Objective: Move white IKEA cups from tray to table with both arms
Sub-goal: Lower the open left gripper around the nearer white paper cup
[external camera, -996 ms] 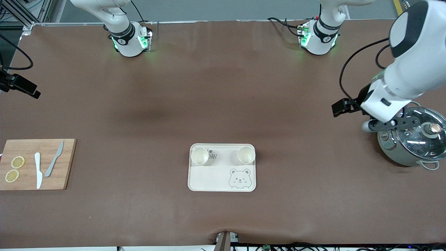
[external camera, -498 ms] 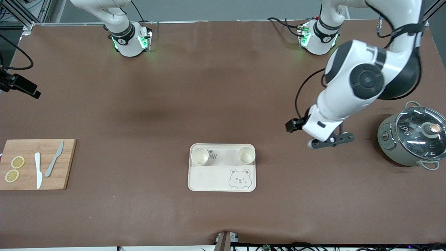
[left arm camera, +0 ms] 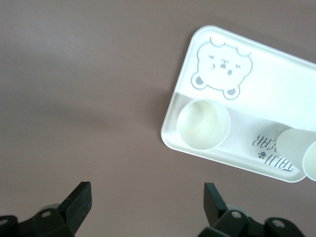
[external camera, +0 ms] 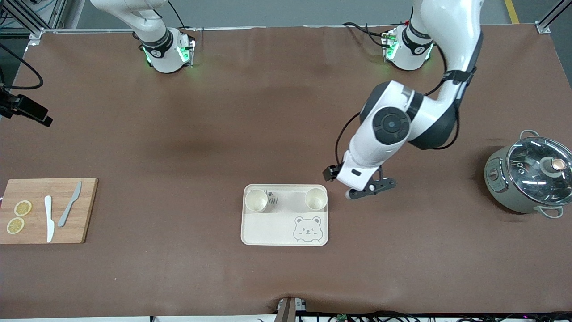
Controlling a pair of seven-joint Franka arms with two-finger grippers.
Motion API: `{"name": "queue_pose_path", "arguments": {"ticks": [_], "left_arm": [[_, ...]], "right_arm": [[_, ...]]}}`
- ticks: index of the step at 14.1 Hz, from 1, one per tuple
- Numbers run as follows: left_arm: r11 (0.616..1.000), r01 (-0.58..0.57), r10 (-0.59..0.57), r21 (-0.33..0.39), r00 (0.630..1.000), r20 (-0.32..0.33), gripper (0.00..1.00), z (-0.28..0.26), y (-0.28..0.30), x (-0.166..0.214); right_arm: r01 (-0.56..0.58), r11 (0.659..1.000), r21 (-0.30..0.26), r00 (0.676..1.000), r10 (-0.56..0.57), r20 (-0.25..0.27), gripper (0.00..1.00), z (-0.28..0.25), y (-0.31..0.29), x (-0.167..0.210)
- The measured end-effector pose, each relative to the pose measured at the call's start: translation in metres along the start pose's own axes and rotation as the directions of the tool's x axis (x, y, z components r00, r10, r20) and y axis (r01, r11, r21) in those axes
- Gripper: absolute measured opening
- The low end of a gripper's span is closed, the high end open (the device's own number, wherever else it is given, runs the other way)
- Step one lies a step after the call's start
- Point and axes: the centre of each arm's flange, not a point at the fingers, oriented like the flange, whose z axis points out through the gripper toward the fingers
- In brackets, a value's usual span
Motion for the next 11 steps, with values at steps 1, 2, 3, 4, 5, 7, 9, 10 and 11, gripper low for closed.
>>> {"name": "queue_pose_path", "arguments": {"ticks": [1,2,3,4,5,7,9,10,11], "left_arm": [[1.0,-0.005,0.005,0.01,1.0,0.013,1.0,0.019,0.007,-0.005],[1.0,-0.013,0.013,0.017,1.0,0.023,1.0,0.036,0.012,-0.008],[1.0,-0.018,0.017,0.019,0.999,0.027,1.0,0.05,0.017,-0.012],[1.0,-0.012,0.012,0.014,1.0,0.025,1.0,0.06,0.021,-0.013],[1.0,-0.003,0.002,0.007,1.0,0.019,1.0,0.066,0.024,-0.014],[1.0,0.014,-0.014,-0.01,1.0,0.006,1.0,0.071,0.027,-0.012],[1.0,0.021,-0.021,-0.022,1.0,-0.004,1.0,0.077,0.027,-0.009],[0.999,0.025,-0.025,-0.022,1.0,-0.004,0.99,0.081,0.026,-0.008],[0.999,0.03,-0.03,-0.019,1.0,-0.003,0.96,0.085,0.025,-0.005]], "right_arm": [[0.0,1.0,0.0,1.0,0.0,0.0,1.0,0.0,0.0,0.0],[-0.001,1.0,0.0,1.0,0.001,0.0,1.0,0.0,0.0,0.0],[-0.002,1.0,0.0,1.0,0.002,0.0,1.0,0.0,0.001,0.0],[-0.003,1.0,0.0,1.0,0.003,0.0,1.0,0.0,0.001,0.0],[-0.003,1.0,0.0,1.0,0.003,0.0,1.0,0.0,0.002,0.0],[-0.004,1.0,0.0,1.0,0.004,0.0,1.0,0.0,0.002,0.0],[-0.004,1.0,0.0,1.0,0.004,0.0,1.0,0.0,0.002,0.0],[-0.004,1.0,0.0,1.0,0.004,0.0,1.0,0.0,0.002,0.0],[-0.005,1.0,0.0,1.0,0.005,0.0,1.0,0.0,0.002,0.0]]}}
